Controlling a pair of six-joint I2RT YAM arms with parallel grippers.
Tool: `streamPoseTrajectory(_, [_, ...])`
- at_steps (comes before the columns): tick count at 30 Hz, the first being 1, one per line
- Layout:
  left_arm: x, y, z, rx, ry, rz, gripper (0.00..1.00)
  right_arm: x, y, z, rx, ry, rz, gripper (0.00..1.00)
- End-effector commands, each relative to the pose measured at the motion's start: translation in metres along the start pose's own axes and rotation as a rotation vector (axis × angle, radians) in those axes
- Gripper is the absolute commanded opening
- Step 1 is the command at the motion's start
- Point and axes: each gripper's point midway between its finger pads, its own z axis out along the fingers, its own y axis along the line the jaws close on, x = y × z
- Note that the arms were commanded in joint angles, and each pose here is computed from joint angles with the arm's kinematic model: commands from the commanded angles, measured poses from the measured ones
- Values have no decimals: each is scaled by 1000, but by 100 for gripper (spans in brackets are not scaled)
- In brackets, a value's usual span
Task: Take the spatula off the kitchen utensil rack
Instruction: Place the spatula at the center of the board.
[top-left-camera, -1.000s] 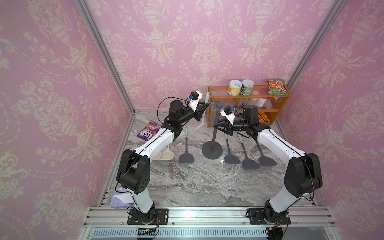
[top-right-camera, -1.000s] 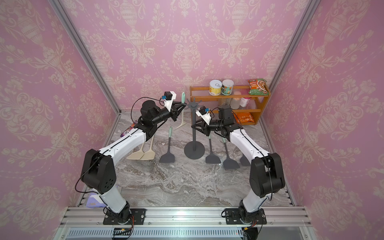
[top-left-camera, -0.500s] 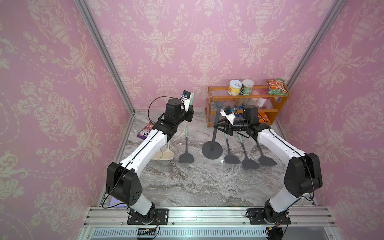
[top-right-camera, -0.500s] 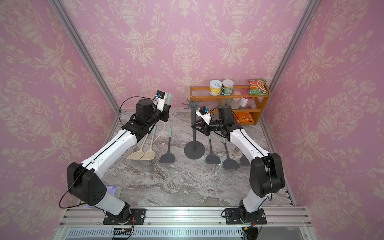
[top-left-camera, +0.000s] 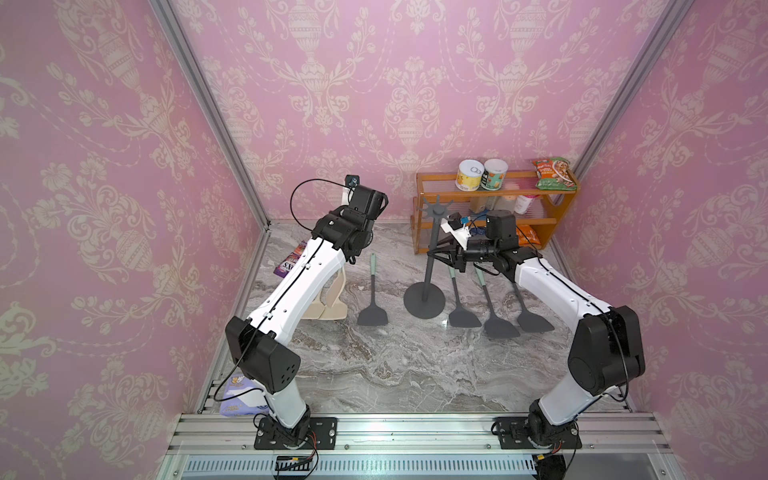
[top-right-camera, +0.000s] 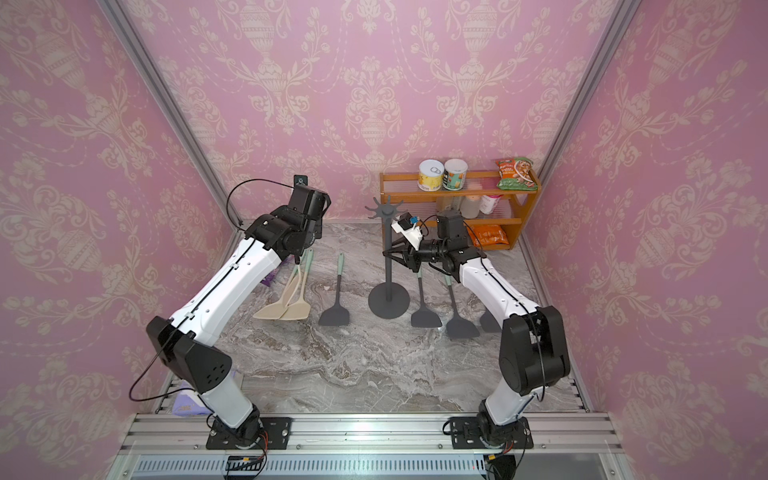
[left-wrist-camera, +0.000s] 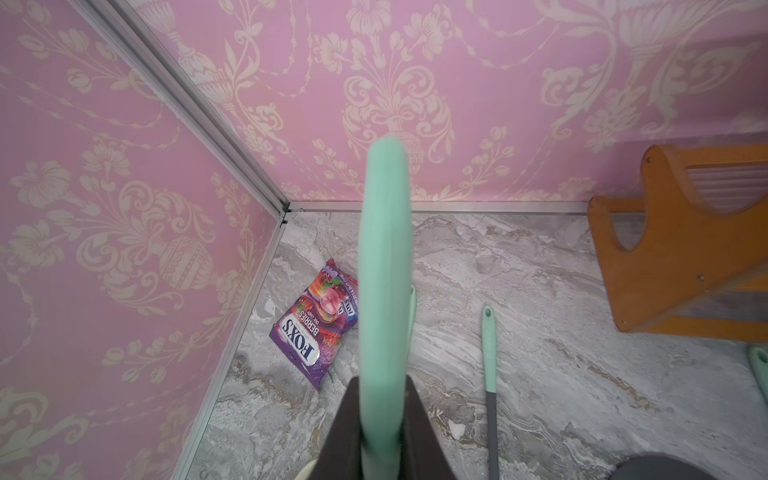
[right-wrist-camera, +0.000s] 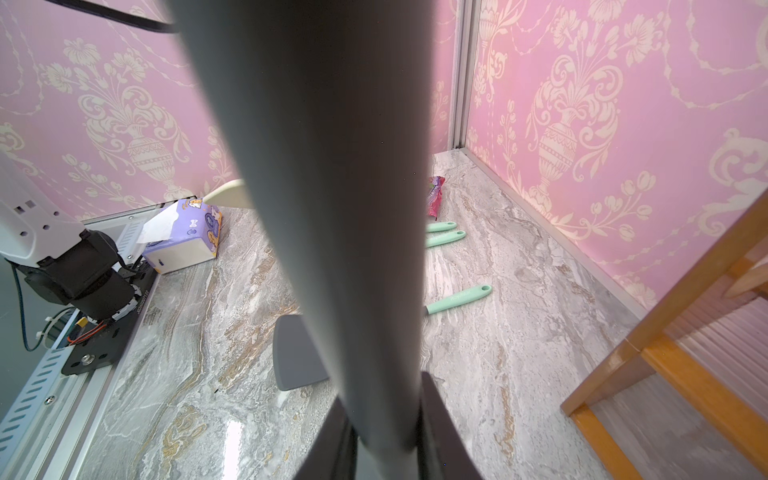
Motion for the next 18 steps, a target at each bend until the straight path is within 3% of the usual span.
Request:
streamPoseTrajectory(1, [4,40,-4,-313,18,9,0,53,15,-3,-22,147,282,0])
streamPoseTrajectory(3, [4,44,-3,-398,24,10,0,53,15,-3,-19,150,281,0])
streamPoseTrajectory(5, [10,38,5,-396,64,16,0,53,15,-3,-21,149,281,0])
streamPoseTrajectory(18, [76,-20,73,-264,237,-75,0,53,16,-5,-19,156,284,0])
